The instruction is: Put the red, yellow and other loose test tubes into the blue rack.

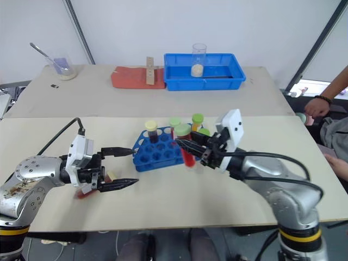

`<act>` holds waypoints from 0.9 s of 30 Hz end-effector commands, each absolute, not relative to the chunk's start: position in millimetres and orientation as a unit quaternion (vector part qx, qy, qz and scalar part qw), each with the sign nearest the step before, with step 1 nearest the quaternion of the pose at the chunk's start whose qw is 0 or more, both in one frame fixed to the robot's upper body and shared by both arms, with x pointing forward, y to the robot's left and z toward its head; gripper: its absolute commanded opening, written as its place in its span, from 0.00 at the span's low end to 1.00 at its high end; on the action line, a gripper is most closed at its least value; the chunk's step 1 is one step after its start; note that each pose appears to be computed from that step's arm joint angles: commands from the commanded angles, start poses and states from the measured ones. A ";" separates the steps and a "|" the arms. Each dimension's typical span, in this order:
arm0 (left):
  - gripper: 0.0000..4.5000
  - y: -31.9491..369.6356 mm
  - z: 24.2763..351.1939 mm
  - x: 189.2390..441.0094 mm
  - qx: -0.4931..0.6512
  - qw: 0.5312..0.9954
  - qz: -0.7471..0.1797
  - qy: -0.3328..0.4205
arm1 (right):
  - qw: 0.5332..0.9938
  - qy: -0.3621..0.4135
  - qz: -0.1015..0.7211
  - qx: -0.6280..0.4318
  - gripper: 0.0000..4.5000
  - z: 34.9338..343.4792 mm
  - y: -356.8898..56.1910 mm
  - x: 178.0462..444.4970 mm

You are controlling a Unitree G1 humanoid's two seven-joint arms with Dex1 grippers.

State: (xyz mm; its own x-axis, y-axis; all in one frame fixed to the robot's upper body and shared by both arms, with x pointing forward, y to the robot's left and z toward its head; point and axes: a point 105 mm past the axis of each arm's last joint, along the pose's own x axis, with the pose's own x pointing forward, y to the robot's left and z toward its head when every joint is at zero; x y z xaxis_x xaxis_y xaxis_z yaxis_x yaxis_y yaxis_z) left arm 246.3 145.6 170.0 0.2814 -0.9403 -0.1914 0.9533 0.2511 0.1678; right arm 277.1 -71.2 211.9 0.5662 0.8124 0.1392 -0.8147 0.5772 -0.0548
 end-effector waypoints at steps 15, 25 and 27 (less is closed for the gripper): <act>1.00 133.1 189.3 236.7 0.126 0.780 -0.613 -0.001 | 0.918 -0.190 0.346 -0.034 0.23 192.7 -55.7 314.5; 1.00 130.5 190.8 236.9 0.113 0.786 -0.608 0.003 | 0.923 -0.187 0.334 -0.037 0.23 180.6 -51.7 315.3; 1.00 130.6 191.2 237.5 0.111 0.788 -0.605 0.005 | 0.921 -0.189 0.338 -0.037 0.23 179.9 -49.7 313.0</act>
